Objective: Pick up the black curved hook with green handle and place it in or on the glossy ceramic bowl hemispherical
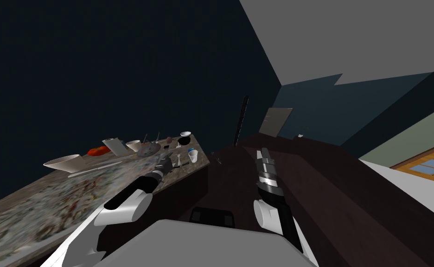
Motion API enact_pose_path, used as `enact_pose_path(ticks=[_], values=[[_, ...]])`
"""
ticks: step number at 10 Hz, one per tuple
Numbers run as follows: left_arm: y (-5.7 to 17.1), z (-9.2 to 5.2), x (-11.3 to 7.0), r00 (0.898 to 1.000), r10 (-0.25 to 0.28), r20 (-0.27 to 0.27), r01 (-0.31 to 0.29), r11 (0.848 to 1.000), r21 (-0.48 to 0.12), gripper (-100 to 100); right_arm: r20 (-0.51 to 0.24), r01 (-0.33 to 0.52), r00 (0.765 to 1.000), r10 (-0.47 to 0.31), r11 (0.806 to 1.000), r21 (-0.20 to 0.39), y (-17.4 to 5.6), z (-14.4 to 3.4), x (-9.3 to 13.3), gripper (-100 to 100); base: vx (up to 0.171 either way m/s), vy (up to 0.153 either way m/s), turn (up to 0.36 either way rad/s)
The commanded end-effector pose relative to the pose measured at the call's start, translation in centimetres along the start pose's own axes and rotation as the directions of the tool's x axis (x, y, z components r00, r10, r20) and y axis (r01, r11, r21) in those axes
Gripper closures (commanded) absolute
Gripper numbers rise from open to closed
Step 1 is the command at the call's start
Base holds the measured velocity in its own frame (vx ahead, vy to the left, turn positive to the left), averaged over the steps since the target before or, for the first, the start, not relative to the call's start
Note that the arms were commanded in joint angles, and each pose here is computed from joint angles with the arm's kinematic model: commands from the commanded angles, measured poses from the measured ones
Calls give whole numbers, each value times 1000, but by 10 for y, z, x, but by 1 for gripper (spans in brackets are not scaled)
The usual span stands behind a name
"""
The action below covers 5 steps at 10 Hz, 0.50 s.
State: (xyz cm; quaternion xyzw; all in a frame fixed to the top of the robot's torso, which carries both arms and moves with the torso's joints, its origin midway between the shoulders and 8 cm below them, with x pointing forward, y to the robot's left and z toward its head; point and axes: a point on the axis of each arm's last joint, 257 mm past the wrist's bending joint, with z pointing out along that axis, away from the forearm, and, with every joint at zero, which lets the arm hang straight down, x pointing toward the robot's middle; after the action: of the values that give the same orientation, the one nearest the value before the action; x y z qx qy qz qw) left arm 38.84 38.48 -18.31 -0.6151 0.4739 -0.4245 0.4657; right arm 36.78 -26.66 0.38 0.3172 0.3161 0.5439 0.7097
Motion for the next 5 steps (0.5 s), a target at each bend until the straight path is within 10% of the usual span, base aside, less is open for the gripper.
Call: enact_pose_path(ticks=[1,5], values=[[8,1,-11,1000,-1,17,2,999,-45,-100,0,0,1000,0,1000,0,0,0,0,0,41,-34,5],[34,-1,-32,999,1,54,8,987,-160,-100,0,0,1000,0,1000,0,0,0,0,0,43,-26,7]])
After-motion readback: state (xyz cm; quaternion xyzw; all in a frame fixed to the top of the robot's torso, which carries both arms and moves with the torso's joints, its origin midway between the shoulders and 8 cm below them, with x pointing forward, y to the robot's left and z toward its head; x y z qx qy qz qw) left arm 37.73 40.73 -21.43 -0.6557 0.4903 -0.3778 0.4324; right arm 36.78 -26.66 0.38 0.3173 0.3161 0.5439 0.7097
